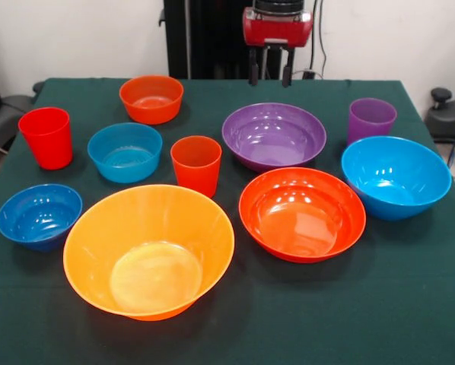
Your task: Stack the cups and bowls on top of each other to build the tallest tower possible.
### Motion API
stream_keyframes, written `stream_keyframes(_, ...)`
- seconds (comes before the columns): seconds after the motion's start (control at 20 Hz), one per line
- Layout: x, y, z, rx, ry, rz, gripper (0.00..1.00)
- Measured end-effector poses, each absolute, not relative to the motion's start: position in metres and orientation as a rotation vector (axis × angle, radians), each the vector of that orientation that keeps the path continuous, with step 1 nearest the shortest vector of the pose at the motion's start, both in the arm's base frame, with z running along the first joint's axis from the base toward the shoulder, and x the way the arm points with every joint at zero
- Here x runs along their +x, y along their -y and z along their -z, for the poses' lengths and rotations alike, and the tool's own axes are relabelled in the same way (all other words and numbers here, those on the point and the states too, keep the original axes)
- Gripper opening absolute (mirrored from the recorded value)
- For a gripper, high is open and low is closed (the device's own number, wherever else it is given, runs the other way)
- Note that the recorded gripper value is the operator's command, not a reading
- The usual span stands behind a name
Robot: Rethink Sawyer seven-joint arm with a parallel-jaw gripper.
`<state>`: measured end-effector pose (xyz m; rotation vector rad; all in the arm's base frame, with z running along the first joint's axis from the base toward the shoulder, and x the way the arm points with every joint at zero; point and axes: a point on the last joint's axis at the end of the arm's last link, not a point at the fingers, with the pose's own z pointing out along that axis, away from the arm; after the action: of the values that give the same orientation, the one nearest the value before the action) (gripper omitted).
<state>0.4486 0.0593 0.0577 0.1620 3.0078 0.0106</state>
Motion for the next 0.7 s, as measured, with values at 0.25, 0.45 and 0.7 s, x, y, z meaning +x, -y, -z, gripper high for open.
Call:
stream_keyframes(0.25, 0.437, -0.056, -0.045, 0.133, -3.041, -0.019, 1.00)
stream_keyframes(0.45, 0.434, -0.048, -0.042, 0.135, -3.052, -0.024, 1.00)
stream_keyframes(0.7, 0.436, -0.043, -0.042, 0.150, -3.060, -0.023, 1.00)
